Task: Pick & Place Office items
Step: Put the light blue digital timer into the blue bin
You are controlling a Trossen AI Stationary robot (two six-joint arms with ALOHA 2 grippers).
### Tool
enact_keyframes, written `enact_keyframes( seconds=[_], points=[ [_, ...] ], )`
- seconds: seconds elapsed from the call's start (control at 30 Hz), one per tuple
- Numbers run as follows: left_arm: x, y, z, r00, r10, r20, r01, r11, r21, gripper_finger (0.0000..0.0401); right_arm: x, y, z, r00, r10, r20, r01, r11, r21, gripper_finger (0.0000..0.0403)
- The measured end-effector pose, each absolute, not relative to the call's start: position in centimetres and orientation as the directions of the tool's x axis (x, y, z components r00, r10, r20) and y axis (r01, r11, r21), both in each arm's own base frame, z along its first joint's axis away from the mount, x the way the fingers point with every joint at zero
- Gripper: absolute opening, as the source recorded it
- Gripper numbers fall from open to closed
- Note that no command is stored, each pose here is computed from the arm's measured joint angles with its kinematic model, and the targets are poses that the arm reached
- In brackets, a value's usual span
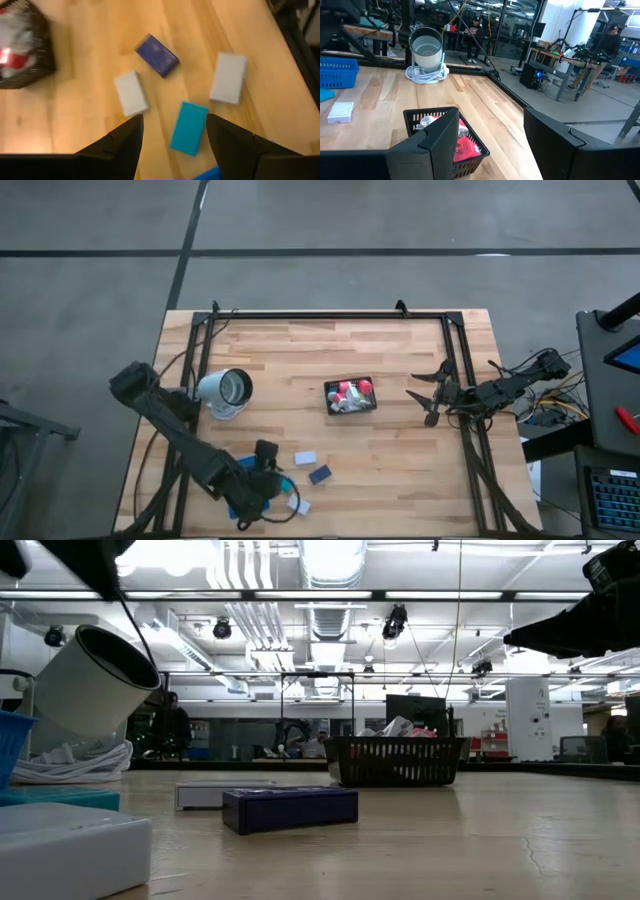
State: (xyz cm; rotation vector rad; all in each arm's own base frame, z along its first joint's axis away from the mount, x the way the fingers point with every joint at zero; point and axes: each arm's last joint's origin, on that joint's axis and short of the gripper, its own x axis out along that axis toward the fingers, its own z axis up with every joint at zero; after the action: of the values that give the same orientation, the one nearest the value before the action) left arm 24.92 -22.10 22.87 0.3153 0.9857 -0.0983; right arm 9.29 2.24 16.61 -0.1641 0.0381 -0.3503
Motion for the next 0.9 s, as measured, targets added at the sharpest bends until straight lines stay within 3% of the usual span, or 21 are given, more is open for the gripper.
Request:
enact_keyframes(
  seconds=[0.53, 0.9],
  points=[
    [29.4, -19.8, 18.0, 0.326, -0.076, -0.942, 0.327, 0.944, 0.037, 0.0222, 9.3, 2.2, 16.6, 0.939, -0.345, -0.009, 0.338, 0.926, -0.167, 0.0217],
    [29.9, -20.2, 16.5, 0.281, -0.131, -0.951, 0.332, 0.943, -0.032, 0.0222, 9.3, 2.2, 16.6, 0.939, -0.345, -0.009, 0.338, 0.926, -0.169, 0.0217]
  ],
)
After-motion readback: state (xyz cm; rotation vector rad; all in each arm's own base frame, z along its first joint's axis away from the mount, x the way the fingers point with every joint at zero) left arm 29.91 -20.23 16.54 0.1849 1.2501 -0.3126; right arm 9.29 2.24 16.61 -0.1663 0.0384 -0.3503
